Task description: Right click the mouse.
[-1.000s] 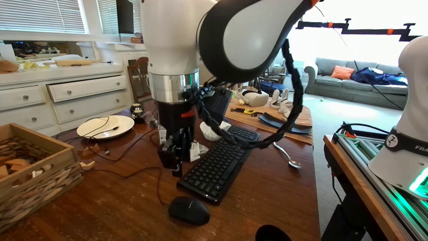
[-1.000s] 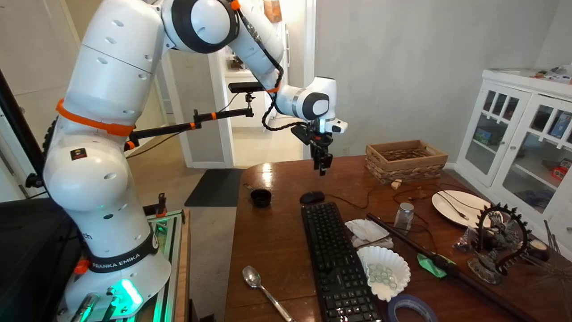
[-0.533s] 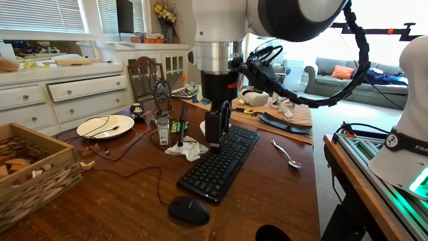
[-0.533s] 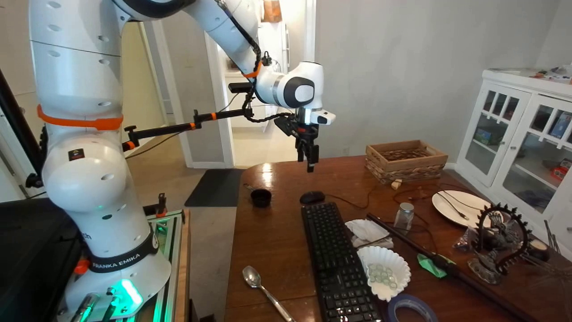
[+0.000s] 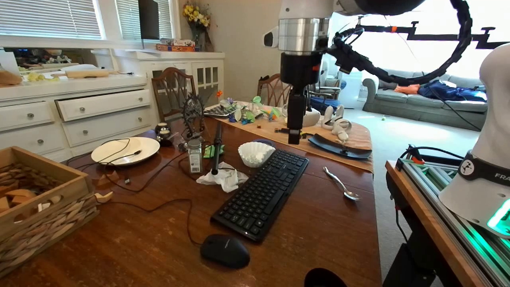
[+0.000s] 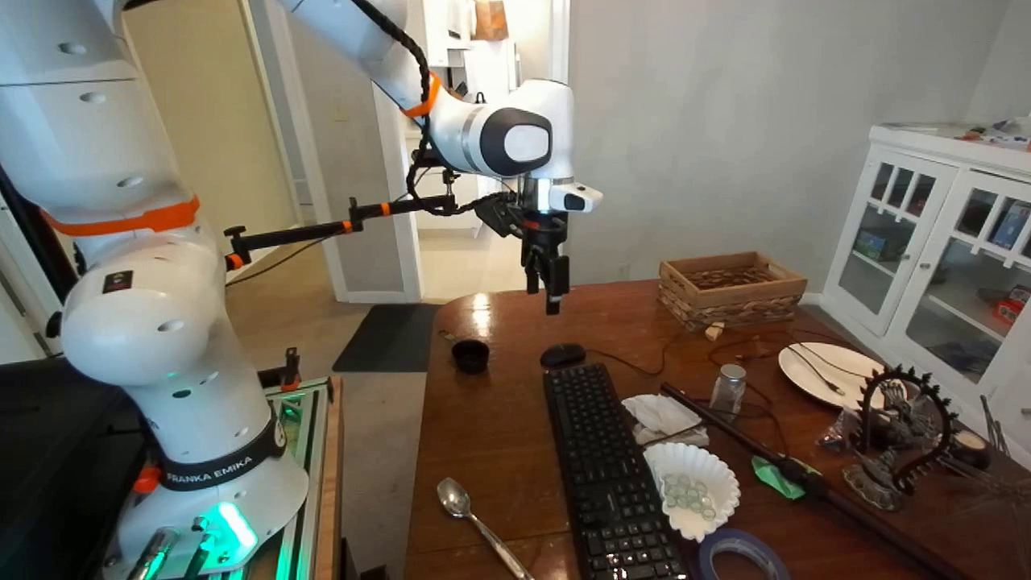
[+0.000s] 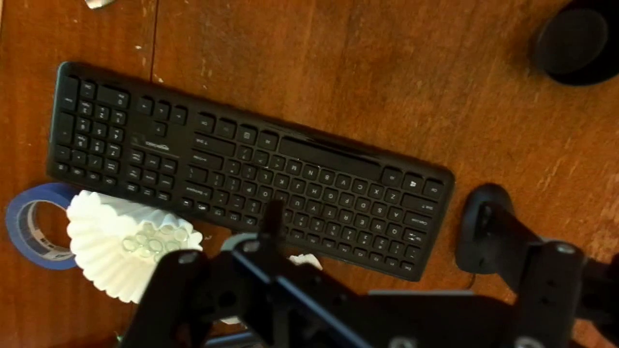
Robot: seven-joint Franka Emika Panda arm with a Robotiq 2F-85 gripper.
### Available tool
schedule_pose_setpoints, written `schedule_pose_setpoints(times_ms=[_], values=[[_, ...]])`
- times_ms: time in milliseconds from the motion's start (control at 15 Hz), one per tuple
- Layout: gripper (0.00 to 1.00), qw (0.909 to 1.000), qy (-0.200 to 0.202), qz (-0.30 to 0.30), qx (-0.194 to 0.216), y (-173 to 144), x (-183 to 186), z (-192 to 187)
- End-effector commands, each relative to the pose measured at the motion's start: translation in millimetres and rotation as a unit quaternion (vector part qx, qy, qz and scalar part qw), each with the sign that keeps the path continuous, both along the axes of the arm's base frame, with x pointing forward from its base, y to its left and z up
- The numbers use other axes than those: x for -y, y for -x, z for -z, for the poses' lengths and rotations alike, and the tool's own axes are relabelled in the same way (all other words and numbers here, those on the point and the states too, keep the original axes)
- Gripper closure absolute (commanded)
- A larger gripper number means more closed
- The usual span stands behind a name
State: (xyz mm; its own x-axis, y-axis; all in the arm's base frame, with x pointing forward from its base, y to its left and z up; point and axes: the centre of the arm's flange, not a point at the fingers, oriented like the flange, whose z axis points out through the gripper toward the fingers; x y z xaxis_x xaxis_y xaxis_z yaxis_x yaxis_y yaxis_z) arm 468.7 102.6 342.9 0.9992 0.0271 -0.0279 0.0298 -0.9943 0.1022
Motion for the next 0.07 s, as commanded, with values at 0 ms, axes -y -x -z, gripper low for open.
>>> schedule_pose_setpoints(times_ms=[0], values=[[0.0, 1.0, 0.001, 0.0, 0.0, 2.0, 3.6, -0.8]])
